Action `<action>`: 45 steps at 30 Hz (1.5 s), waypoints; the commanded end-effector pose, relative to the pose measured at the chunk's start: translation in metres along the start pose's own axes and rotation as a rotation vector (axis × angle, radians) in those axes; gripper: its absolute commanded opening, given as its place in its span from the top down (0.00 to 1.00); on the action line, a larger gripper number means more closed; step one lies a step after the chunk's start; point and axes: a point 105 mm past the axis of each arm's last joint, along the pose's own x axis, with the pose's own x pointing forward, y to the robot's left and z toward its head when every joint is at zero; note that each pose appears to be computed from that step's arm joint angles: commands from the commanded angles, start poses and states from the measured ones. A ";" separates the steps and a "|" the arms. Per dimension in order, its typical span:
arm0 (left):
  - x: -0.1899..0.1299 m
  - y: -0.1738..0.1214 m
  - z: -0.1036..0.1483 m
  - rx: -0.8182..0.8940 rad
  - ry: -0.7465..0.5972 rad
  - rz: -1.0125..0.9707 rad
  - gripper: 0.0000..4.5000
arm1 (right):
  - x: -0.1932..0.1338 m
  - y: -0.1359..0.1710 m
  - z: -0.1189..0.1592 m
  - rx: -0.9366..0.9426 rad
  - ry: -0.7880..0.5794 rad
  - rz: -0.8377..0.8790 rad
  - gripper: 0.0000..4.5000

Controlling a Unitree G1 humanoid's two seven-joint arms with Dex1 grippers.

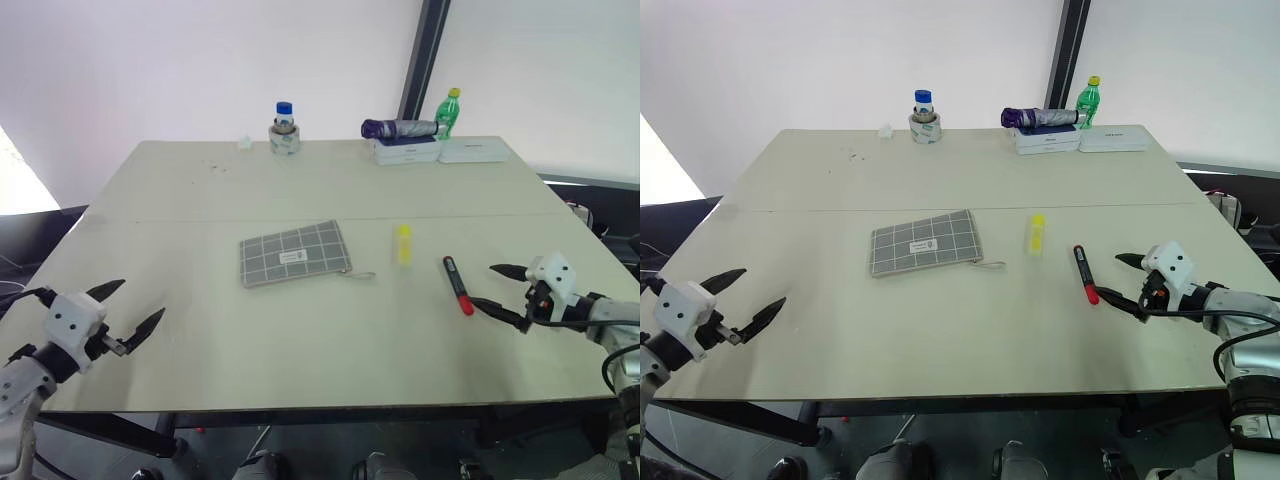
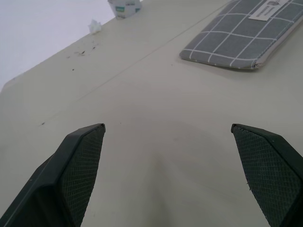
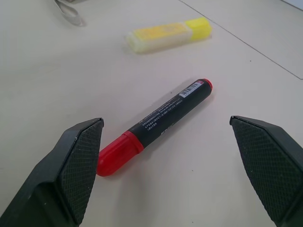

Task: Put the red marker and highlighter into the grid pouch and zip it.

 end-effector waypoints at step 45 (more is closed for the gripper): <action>0.131 -0.047 0.002 1.052 -0.165 -0.356 0.00 | 0.206 0.081 0.102 -0.444 -0.176 -0.143 0.99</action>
